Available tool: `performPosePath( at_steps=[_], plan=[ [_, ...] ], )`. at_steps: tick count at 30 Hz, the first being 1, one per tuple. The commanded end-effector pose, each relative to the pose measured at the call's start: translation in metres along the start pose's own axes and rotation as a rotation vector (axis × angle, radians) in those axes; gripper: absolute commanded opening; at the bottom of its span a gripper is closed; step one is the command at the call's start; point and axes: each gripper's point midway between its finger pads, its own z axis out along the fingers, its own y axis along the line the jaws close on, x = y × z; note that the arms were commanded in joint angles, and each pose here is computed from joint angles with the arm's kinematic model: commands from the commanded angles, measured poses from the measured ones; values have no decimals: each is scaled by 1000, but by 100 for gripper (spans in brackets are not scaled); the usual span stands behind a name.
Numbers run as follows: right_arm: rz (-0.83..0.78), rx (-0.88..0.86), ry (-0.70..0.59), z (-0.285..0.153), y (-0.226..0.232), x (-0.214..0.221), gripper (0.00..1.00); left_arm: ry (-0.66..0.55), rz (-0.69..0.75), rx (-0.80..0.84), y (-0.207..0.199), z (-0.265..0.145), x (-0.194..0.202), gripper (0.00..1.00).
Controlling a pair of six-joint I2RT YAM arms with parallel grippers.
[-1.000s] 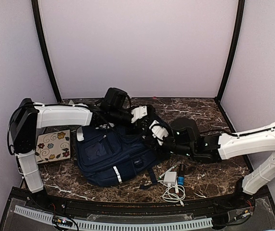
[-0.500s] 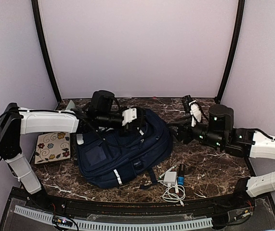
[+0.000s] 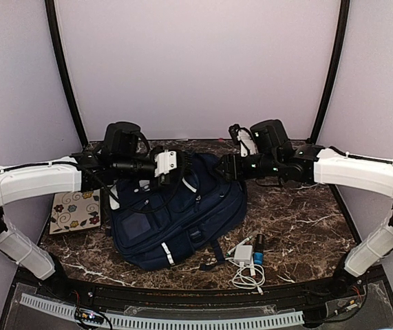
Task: Pack the student bag
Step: Pick up the upper front pocket of the student bag, then pick up the pen from the center of the board.
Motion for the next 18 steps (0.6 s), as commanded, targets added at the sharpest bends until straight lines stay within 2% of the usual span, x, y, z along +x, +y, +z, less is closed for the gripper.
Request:
performPosePath(
  at_steps=[1,4,6,12,18],
  plan=[
    [66,79,22,-37,-9,-5,64,29,54,-46,6,-34,-17,0],
    [141,261,86,-61,-42,25,64,37,64,-76,7,-47,-18,0],
    [183,335,160,-70,-55,63,64,25,62,-85,4,-54,-20,0],
    [256,398,291,-74,-36,146,65,1,24,-61,-18,-70,-17,0],
    [208,519,330,-64,-25,177,69,-83,30,-103,-23,-90,-31,0]
  ],
)
